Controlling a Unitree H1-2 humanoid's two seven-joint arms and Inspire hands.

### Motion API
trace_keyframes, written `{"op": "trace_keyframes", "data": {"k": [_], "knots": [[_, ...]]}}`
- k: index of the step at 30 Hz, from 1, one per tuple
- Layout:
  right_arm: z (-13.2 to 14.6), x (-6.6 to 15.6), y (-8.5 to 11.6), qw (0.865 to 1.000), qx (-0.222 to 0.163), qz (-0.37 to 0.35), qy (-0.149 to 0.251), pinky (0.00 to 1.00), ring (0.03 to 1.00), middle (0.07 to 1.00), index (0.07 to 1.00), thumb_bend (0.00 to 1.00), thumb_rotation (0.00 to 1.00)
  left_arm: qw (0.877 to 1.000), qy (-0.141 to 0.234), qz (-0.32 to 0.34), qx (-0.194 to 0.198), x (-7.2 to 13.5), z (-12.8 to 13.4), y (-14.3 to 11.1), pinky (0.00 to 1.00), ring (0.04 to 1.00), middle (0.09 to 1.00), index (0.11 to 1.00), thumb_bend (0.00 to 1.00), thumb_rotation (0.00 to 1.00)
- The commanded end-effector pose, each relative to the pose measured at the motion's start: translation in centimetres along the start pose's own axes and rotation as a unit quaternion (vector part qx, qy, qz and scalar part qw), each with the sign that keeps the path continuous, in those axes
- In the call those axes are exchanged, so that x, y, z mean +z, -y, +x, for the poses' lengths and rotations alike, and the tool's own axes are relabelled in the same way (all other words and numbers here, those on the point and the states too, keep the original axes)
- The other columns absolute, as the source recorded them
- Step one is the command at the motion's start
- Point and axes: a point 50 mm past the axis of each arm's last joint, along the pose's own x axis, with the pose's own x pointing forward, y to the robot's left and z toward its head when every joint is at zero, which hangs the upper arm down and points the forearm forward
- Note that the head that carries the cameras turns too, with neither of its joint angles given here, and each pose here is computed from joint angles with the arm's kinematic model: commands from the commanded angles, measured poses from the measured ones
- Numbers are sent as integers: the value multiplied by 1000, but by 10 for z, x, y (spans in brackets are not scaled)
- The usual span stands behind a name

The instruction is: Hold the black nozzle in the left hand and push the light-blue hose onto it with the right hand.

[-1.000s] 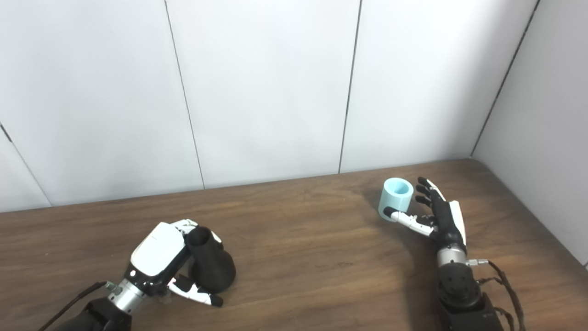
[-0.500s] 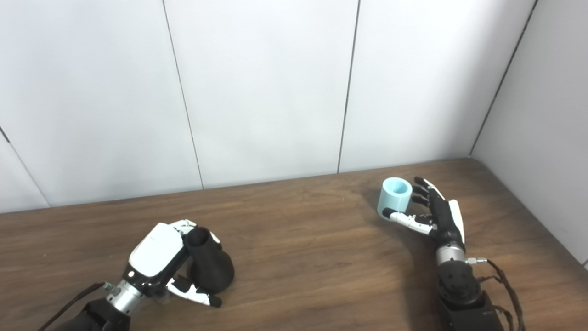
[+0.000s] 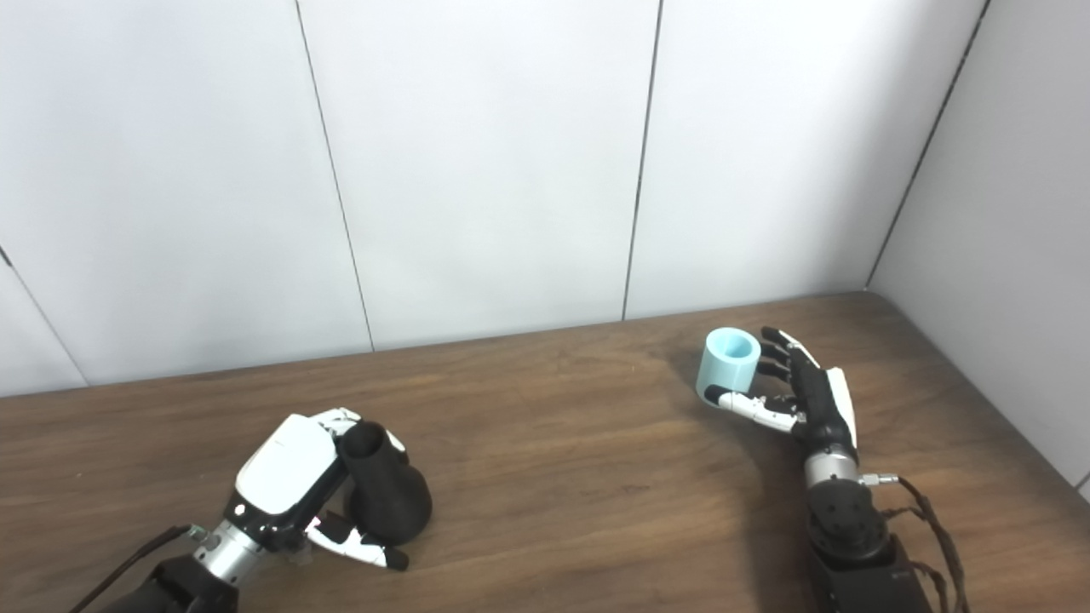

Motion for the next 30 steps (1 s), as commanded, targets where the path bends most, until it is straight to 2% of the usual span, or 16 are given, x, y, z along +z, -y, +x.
{"op": "trace_keyframes", "data": {"k": [1, 7, 14, 19, 26, 28, 30], "knots": [[19, 36, -3, 998, 5, 18, 56, 730, 784, 813, 827, 907, 177, 990, -54, -97, -84, 54, -91, 90, 661, 440, 475, 513, 504, 0], [21, 37, -5, 998, 5, -6, 59, 718, 786, 818, 829, 920, 213, 989, -59, -98, -94, 54, -94, 94, 669, 445, 471, 514, 504, 0], [30, 48, -1, 996, 27, -51, 65, 709, 770, 799, 808, 911, 232, 987, -69, -106, -94, 56, -97, 97, 671, 450, 472, 505, 504, 0], [36, 57, 1, 997, 36, -38, 60, 701, 752, 777, 778, 932, 231, 987, -71, -113, -93, 59, -99, 95, 673, 454, 472, 501, 505, 0], [37, 53, -8, 997, 50, -25, 49, 675, 733, 754, 769, 873, 187, 986, -74, -110, -97, 57, -97, 97, 682, 463, 463, 505, 504, 0], [37, 51, -11, 998, 35, -33, 46, 632, 693, 713, 715, 863, 165, 986, -75, -109, -100, 57, -97, 98, 685, 464, 461, 505, 504, 0], [36, 49, -14, 998, 16, -30, 51, 598, 653, 673, 643, 831, 81, 986, -76, -108, -102, 56, -97, 98, 690, 470, 460, 500, 504, 0]]}}
